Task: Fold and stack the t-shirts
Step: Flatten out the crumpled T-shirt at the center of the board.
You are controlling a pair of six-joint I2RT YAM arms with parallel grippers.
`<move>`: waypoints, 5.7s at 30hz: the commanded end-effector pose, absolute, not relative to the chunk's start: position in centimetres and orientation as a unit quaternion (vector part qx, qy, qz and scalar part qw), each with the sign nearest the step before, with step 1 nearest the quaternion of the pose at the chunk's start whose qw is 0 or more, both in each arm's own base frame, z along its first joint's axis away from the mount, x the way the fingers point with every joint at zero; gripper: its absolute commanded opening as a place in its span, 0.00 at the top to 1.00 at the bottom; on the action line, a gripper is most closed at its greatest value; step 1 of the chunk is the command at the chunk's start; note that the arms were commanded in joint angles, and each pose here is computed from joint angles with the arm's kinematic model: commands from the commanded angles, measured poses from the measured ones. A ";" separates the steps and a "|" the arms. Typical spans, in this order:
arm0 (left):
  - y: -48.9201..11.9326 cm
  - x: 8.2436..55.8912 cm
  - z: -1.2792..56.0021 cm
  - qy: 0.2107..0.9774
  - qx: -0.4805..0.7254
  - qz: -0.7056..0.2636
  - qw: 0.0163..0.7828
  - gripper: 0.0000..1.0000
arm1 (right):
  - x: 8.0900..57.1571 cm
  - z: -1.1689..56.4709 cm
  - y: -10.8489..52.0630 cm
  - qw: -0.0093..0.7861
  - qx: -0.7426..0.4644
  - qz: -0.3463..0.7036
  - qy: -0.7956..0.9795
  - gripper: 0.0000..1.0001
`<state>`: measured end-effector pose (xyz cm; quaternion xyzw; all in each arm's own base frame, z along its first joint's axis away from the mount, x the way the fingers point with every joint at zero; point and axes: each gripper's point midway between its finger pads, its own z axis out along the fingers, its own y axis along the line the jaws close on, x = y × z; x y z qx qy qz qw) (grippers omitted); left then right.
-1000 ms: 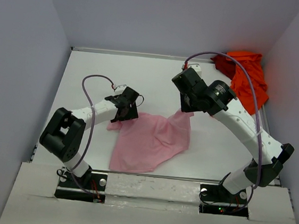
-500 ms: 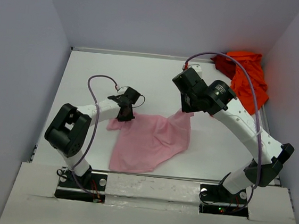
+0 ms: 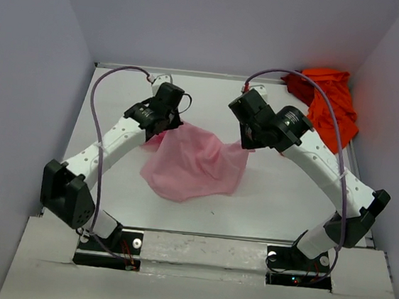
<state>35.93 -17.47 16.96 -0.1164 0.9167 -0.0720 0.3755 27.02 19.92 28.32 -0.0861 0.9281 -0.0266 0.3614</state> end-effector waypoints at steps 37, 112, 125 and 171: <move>-9.7 29.8 39.5 0.824 -0.148 -0.078 0.541 1.00 | 34.9 47.8 8.3 0.612 0.114 -0.086 0.778 1.00; -8.1 27.5 35.3 0.820 -0.181 -0.079 0.537 0.41 | 31.9 39.6 23.8 0.529 -0.088 0.012 0.844 1.00; -8.9 28.3 29.6 0.844 -0.169 -0.060 0.505 0.41 | 31.7 29.4 17.5 0.404 -0.011 -0.080 0.911 1.00; -4.5 31.7 5.4 0.921 -0.149 0.166 0.320 0.43 | 30.1 28.0 17.7 0.377 -0.047 -0.057 0.923 1.00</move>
